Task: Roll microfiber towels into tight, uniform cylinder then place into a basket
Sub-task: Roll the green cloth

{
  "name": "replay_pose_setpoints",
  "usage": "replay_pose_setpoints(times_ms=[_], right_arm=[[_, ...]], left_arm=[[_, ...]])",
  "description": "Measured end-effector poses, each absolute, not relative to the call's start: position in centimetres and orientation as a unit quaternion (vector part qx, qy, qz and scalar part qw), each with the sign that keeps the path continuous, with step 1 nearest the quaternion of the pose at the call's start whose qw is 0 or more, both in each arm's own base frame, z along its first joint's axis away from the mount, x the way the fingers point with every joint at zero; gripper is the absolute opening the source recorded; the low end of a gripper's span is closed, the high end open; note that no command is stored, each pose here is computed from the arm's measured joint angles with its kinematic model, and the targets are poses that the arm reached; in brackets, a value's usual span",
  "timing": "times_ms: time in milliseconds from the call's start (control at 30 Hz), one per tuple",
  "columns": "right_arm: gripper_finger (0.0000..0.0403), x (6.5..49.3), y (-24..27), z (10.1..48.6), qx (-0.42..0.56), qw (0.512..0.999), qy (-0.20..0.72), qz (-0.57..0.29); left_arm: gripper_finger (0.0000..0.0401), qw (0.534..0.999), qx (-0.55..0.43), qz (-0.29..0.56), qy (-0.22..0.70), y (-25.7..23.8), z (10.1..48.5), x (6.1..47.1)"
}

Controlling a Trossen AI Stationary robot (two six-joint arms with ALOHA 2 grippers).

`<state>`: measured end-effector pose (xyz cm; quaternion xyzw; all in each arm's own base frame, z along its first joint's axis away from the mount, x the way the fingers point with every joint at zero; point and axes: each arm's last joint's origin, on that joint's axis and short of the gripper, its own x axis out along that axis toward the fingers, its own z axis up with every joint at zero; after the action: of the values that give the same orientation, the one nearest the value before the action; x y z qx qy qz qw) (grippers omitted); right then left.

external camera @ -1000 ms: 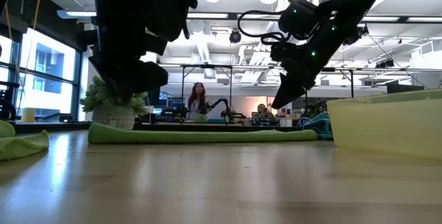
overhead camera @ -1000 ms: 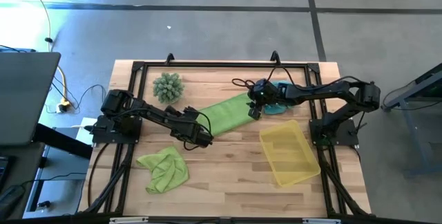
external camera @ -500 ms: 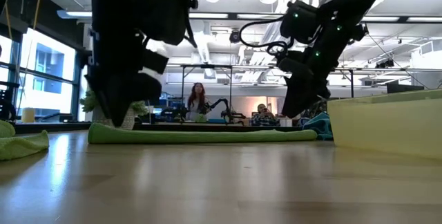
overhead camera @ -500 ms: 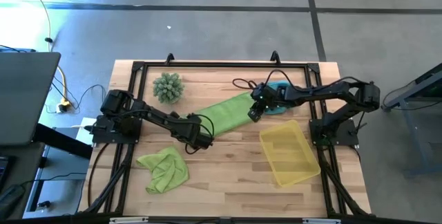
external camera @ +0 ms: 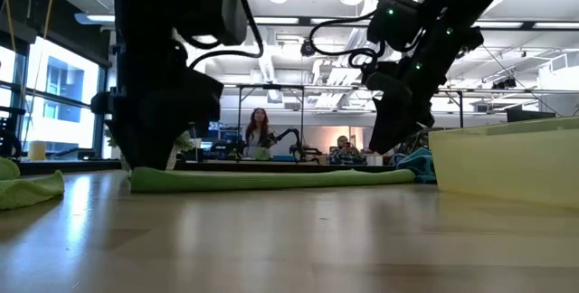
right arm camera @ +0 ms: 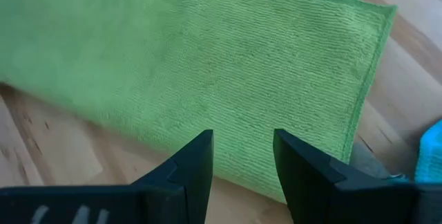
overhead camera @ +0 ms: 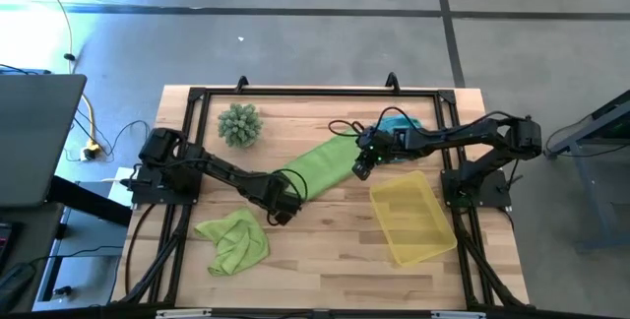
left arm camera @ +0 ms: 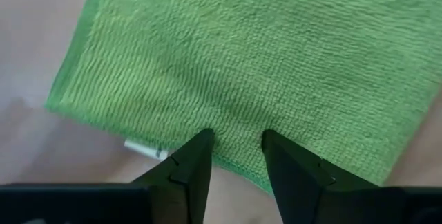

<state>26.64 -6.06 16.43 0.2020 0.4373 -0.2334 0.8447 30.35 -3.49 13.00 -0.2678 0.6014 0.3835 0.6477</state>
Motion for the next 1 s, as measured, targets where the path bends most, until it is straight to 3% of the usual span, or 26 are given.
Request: replay_pose_setpoints(times_ms=[200, 333, 733, 1000], right_arm=[[0.0142, 26.6, -6.1, 16.4, 0.188, 0.846, 0.440, -0.234], [0.0142, 26.6, -6.2, 16.2, 0.156, 0.848, 0.448, -0.238], [0.0142, 27.4, -9.2, 12.1, 0.117, 0.828, 0.492, -0.243], [0.0142, 28.7, -12.3, 11.4, 0.033, 0.878, 0.427, -0.212]], left_arm=[[0.0111, 0.703, -0.308, 0.275, 0.579, -4.5, 13.4, 32.6], [0.0100, 0.753, -0.252, 0.192, 0.577, -4.7, 14.0, 33.9], [0.0092, 0.758, -0.121, 0.258, 0.587, -4.0, 20.2, 34.5], [0.0092, 0.777, -0.109, 0.238, 0.572, -4.1, 23.2, 35.1]])
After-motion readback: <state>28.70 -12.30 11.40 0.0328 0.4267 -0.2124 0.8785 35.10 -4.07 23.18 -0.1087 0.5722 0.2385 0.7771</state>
